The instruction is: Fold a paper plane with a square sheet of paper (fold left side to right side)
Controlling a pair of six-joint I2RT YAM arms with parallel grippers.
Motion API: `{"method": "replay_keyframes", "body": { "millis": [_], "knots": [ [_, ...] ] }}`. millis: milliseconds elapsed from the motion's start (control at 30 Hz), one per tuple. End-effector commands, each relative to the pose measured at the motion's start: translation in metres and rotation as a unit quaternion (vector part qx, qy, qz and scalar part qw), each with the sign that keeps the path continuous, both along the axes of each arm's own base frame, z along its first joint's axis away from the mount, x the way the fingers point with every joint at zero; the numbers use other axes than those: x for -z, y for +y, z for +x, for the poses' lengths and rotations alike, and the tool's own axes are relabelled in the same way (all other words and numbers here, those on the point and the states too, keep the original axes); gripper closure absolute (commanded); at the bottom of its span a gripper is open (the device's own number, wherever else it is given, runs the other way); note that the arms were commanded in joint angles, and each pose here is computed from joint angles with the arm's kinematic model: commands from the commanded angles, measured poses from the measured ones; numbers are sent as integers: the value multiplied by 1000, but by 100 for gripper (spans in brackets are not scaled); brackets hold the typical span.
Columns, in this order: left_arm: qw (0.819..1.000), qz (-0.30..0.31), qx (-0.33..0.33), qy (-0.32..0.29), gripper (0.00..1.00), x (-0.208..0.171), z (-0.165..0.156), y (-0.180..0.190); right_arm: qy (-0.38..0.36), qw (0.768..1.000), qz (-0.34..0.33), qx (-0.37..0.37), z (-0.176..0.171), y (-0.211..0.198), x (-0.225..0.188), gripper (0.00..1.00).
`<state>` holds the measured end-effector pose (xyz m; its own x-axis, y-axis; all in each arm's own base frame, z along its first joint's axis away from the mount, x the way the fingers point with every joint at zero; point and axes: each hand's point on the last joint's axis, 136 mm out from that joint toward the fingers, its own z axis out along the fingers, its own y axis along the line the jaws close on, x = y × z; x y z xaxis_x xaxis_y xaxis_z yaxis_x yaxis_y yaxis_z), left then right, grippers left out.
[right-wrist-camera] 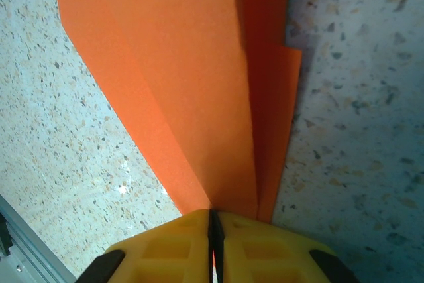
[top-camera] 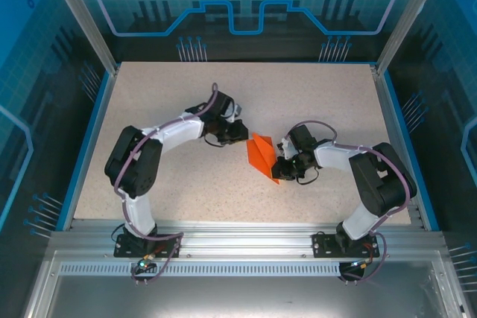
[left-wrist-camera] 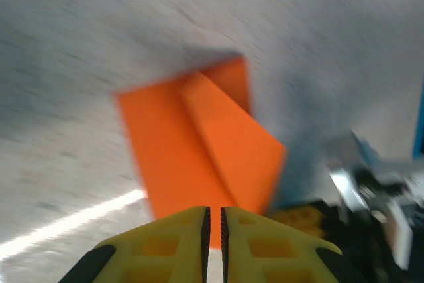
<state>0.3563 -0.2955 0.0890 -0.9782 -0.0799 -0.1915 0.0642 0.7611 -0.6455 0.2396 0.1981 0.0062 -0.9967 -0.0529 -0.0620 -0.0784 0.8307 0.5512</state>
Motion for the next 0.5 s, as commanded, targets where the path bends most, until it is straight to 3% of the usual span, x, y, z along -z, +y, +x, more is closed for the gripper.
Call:
{"method": "replay_keyframes", "body": {
  "millis": [0,233,467],
  "knots": [
    [999,-37,29,17,83,-2,-27,-36,95,992,-81,15,-44,-32,38,89],
    [996,-49,40,55,84,25,-44,-73,95,992,-81,14,-45,-31,38,90],
    [994,-40,48,85,84,47,-55,-83,94,992,-80,13,-43,-30,38,90]
  ]
}}
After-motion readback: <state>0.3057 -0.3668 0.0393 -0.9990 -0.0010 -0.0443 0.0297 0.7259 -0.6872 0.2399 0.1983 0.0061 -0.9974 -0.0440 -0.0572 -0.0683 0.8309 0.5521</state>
